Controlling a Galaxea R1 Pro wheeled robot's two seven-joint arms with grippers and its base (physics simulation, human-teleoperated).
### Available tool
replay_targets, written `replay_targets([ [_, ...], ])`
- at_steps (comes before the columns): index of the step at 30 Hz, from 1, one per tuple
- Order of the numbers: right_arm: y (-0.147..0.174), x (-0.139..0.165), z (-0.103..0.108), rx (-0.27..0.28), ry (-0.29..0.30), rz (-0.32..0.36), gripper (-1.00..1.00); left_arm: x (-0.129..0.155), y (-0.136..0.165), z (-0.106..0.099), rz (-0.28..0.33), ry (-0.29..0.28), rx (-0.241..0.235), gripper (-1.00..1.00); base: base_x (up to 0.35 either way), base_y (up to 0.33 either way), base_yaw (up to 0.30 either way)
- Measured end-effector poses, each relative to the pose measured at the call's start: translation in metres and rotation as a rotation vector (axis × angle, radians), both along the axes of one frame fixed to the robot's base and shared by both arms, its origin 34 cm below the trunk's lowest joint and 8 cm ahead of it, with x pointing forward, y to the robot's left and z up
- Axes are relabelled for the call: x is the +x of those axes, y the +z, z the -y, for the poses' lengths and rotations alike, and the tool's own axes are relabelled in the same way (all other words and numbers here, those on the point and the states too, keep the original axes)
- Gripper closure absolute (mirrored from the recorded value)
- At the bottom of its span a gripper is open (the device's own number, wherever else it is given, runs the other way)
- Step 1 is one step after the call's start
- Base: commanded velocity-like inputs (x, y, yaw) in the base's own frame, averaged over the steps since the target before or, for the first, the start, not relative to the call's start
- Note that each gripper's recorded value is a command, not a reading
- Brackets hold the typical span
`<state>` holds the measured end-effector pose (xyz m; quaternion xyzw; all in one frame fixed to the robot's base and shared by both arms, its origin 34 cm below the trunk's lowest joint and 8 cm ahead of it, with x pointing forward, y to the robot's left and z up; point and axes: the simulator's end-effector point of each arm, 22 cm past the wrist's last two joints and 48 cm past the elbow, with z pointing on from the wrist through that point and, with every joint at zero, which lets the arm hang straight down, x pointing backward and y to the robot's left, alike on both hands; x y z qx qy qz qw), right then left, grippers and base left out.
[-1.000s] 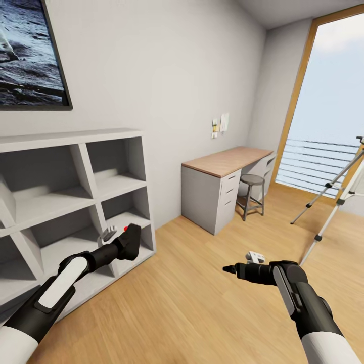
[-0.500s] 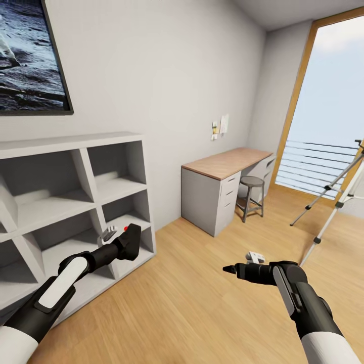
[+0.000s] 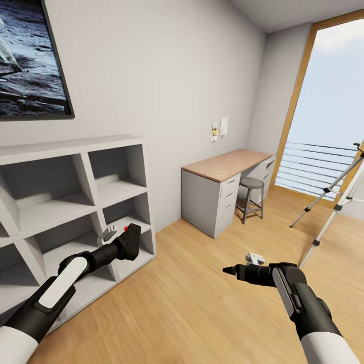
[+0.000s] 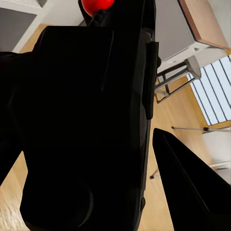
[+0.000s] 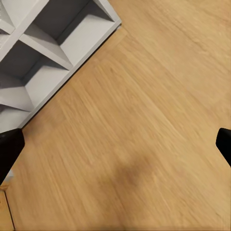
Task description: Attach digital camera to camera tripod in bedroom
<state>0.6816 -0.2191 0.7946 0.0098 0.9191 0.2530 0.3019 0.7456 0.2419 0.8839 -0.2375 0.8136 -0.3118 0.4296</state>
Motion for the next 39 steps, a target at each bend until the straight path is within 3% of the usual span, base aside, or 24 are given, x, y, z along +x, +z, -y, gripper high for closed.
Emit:
replay_targets([
  [22, 0.034, 0.000, 0.000, -0.002, 0.000, -0.002, -1.00, 0.001, 0.055, 0.010, 0.042, -0.022, -0.008, 1.00, 0.000, 0.000, 0.000],
  [39, 0.059, -0.001, 0.000, -0.002, -0.001, -0.003, -1.00, 0.000, 0.081, 0.011, 0.045, -0.023, -0.006, 1.00, 0.000, 0.000, 0.000],
])
